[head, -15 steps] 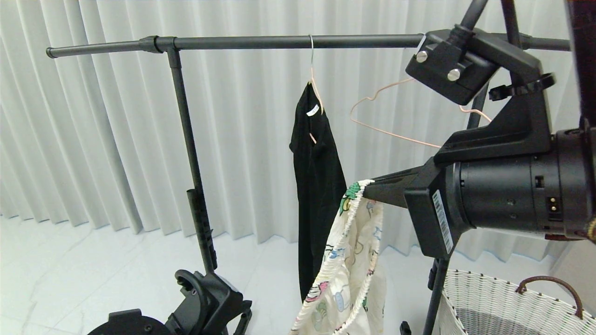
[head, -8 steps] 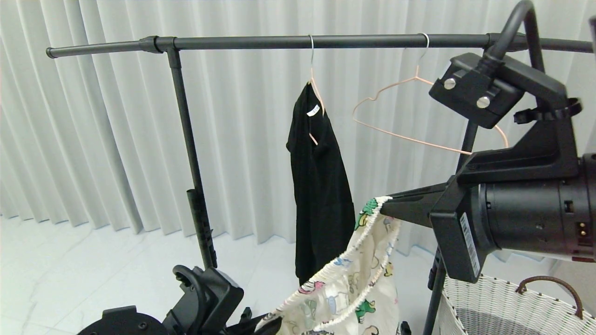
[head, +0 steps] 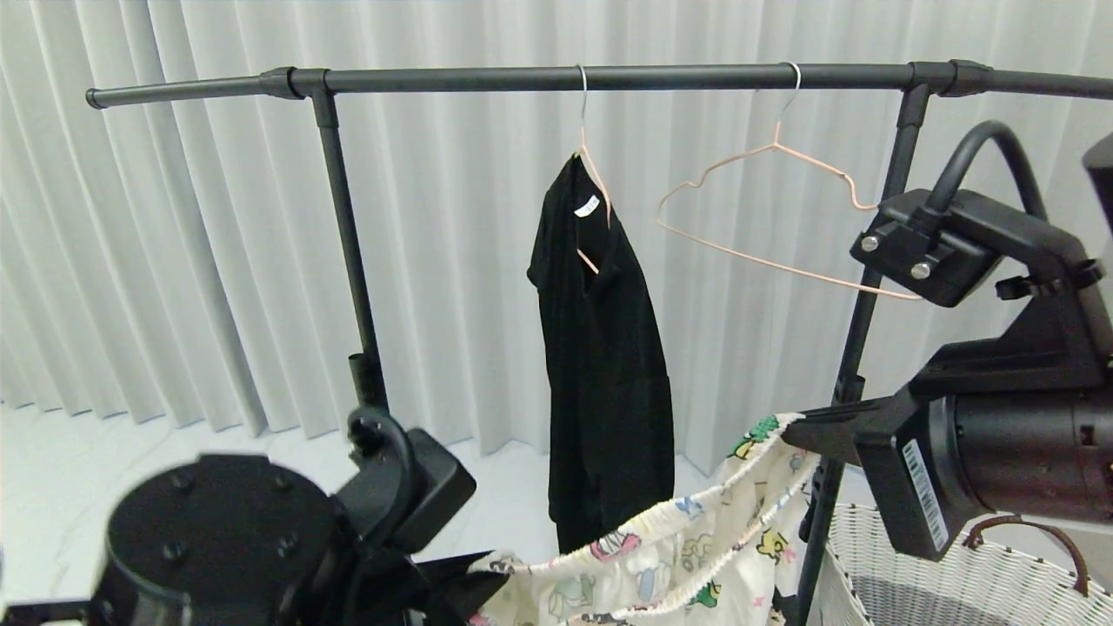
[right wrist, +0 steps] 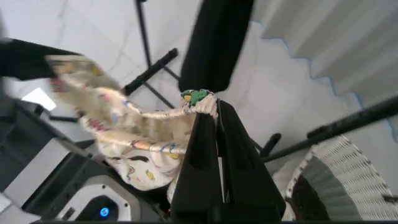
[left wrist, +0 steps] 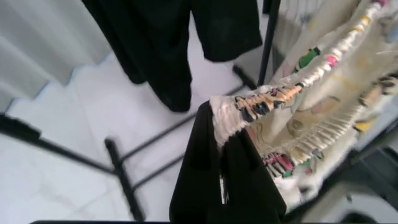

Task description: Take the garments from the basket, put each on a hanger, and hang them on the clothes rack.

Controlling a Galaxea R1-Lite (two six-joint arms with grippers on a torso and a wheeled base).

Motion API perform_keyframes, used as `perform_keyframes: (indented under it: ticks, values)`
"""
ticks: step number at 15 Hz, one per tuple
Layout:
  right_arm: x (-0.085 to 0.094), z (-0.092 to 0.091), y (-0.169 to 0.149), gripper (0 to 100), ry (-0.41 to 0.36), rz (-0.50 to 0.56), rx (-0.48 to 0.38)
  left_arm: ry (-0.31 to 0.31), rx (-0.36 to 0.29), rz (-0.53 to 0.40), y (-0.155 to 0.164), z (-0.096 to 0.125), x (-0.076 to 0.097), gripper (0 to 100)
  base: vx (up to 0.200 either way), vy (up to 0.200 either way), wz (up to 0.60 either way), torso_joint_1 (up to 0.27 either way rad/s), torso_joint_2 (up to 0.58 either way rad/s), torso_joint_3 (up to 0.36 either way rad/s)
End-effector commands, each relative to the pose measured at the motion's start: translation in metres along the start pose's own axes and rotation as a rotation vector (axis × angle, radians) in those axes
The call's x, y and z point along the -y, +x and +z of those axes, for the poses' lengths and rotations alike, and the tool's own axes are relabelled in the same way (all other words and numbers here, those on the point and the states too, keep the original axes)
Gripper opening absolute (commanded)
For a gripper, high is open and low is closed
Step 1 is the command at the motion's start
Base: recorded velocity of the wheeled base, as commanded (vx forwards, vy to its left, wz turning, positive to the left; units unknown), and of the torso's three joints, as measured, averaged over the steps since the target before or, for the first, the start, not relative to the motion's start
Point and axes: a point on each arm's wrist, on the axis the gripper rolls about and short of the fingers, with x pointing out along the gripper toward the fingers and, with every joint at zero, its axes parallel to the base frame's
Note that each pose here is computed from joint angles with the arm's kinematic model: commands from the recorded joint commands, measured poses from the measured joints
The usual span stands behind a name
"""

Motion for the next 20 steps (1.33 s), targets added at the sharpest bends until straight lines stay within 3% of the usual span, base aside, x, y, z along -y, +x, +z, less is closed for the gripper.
perform_keyframes:
  ticks: [1, 2, 3, 4, 7, 9, 13, 16, 18, 20]
  values:
    - [0.010, 0.003, -0.005, 0, 0.027, -0.037, 0.022, -0.058, 0.039, -0.109, -0.077, 0.074, -0.021, 0, 0.000, 0.000, 0.00, 0.000, 0.00, 0.000]
    - [0.017, 0.009, -0.010, 0, 0.052, -0.061, 0.054, -0.085, 0.034, -0.111, -0.088, 0.098, -0.029, 0, 0.000, 0.000, 0.00, 0.000, 0.00, 0.000]
    - [0.019, 0.013, -0.011, 0, 0.063, -0.067, 0.069, -0.094, 0.041, -0.101, -0.090, 0.104, -0.031, 0, 0.000, 0.000, 0.00, 0.000, 0.00, 0.000]
    - [0.024, 0.029, -0.020, 0, 0.095, -0.076, 0.131, -0.106, 0.076, -0.082, -0.091, 0.118, -0.036, 0, 0.000, 0.000, 0.00, 0.000, 0.00, 0.000]
    - [0.027, 0.059, -0.029, 0, 0.124, -0.074, 0.231, -0.108, 0.075, -0.081, -0.090, 0.117, -0.036, 0, 0.000, 0.000, 0.00, 0.000, 0.00, 0.000]
    - [0.028, 0.067, -0.033, 0, 0.114, -0.077, 0.261, -0.102, 0.078, -0.082, -0.093, 0.112, -0.036, 0, 0.000, 0.000, 0.00, 0.000, 0.00, 0.000]
    - [0.031, 0.063, -0.050, 0, 0.100, -0.076, 0.262, -0.082, 0.202, -0.086, -0.097, 0.121, -0.036, 0, 0.000, 0.000, 0.00, 0.000, 0.00, 0.000]
    - [0.046, 0.036, -0.092, 0, 0.084, -0.070, 0.169, -0.010, 0.250, -0.107, -0.097, 0.126, -0.030, 0, 0.000, 0.000, 0.00, 0.000, 0.00, 0.000]
    - [0.044, 0.022, -0.114, 0, 0.065, 0.042, 0.141, -0.003, 0.281, -0.109, -0.088, 0.135, -0.030, 0, 0.000, 0.000, 0.00, 0.000, 0.00, 0.000]
    - [0.035, 0.011, -0.130, 0, 0.039, 0.256, 0.103, -0.002, 0.301, -0.107, -0.077, 0.146, -0.030, 0, 0.000, 0.000, 0.00, 0.000, 0.00, 0.000]
